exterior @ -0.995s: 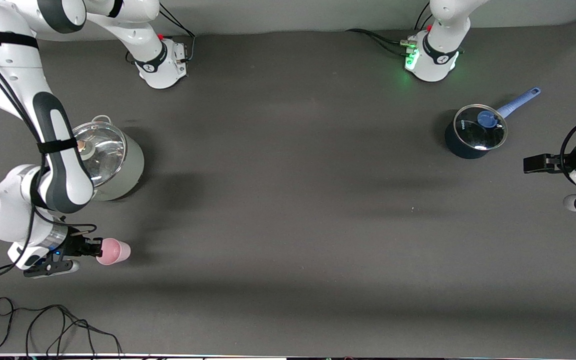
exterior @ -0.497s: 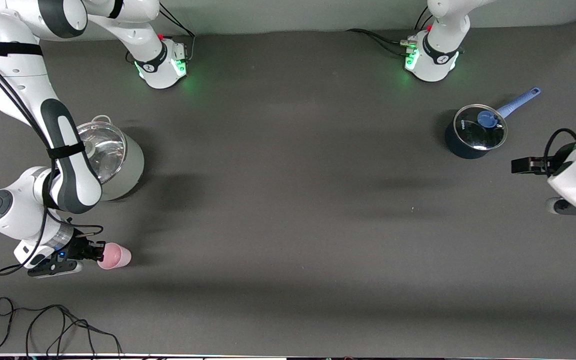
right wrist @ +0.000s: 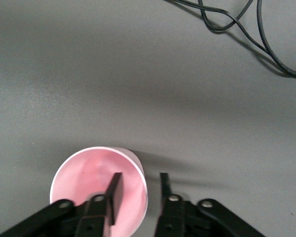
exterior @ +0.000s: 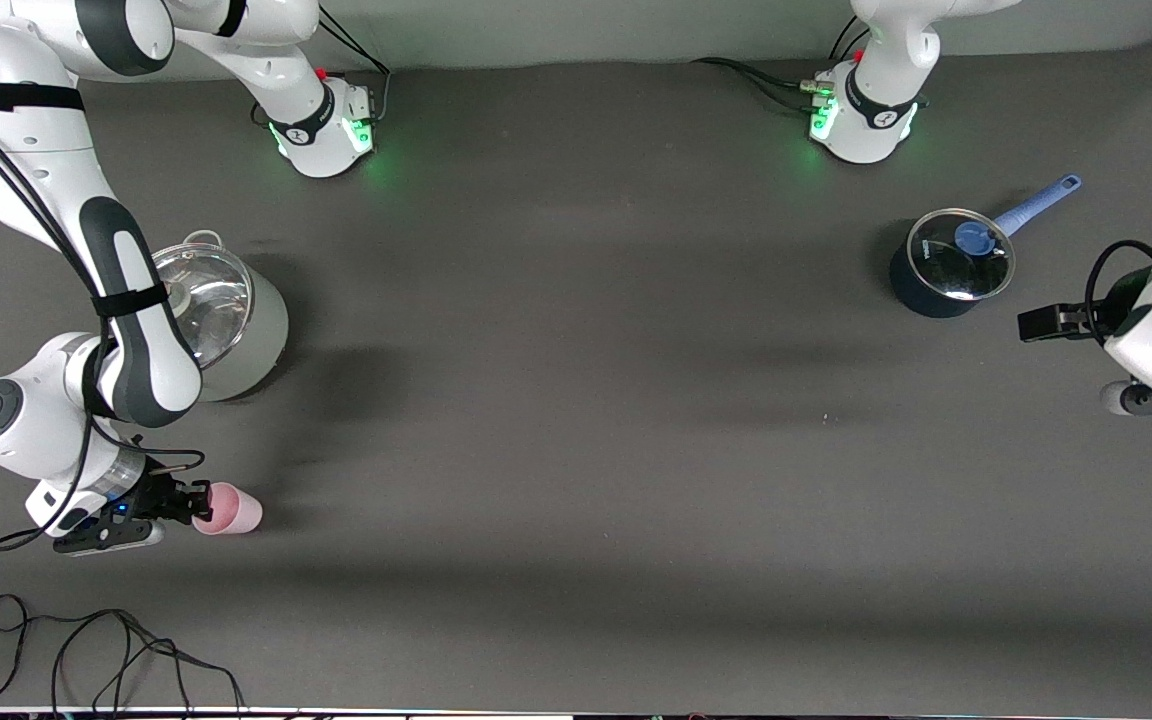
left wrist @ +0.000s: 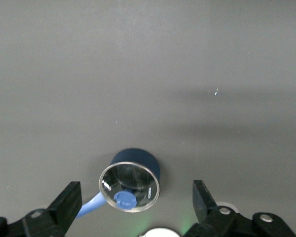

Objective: Transfer pink cup from left to right arm

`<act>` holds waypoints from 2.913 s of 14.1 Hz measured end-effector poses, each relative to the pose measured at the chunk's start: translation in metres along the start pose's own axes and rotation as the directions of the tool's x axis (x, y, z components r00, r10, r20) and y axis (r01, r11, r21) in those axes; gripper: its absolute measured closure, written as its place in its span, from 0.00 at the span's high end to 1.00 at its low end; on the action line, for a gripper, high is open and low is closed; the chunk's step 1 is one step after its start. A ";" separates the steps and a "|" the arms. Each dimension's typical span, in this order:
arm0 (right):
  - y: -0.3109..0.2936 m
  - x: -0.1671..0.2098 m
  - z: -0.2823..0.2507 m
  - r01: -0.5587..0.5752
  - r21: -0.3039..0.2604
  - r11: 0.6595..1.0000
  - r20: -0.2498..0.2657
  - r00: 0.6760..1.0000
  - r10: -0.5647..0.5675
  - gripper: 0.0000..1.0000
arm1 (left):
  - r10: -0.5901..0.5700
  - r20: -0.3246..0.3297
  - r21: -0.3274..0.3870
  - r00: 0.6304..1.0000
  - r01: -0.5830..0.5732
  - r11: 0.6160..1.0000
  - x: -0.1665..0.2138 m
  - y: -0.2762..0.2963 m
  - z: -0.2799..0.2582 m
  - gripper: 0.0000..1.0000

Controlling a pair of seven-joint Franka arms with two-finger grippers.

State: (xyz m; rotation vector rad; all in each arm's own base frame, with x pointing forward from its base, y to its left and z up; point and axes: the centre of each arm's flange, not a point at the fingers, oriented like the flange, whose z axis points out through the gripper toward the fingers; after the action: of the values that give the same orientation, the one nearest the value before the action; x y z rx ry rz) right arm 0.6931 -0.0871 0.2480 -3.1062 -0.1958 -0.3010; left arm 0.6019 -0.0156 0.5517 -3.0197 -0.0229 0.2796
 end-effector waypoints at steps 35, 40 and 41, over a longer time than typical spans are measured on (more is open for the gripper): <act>-0.074 -0.080 -0.367 -0.213 -0.011 0.977 0.221 0.952 0.210 1.00 | 0.163 -0.144 -0.085 0.976 -0.177 0.981 -0.041 0.017 -0.016 1.00; -0.074 -0.078 -0.364 -0.183 -0.005 0.983 0.222 0.958 0.179 1.00 | 0.163 -0.142 -0.085 0.976 -0.176 0.981 -0.041 0.016 -0.015 1.00; -0.074 -0.077 -0.363 -0.182 -0.005 0.983 0.224 0.958 0.179 1.00 | 0.163 -0.142 -0.085 0.976 -0.176 0.981 -0.041 0.016 -0.015 1.00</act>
State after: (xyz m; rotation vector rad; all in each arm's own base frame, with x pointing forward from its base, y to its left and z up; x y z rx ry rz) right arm 0.5396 -0.0331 0.5894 -3.1063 0.0845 0.0546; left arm 0.5641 -0.0345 0.5724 -3.1346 0.2407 0.0911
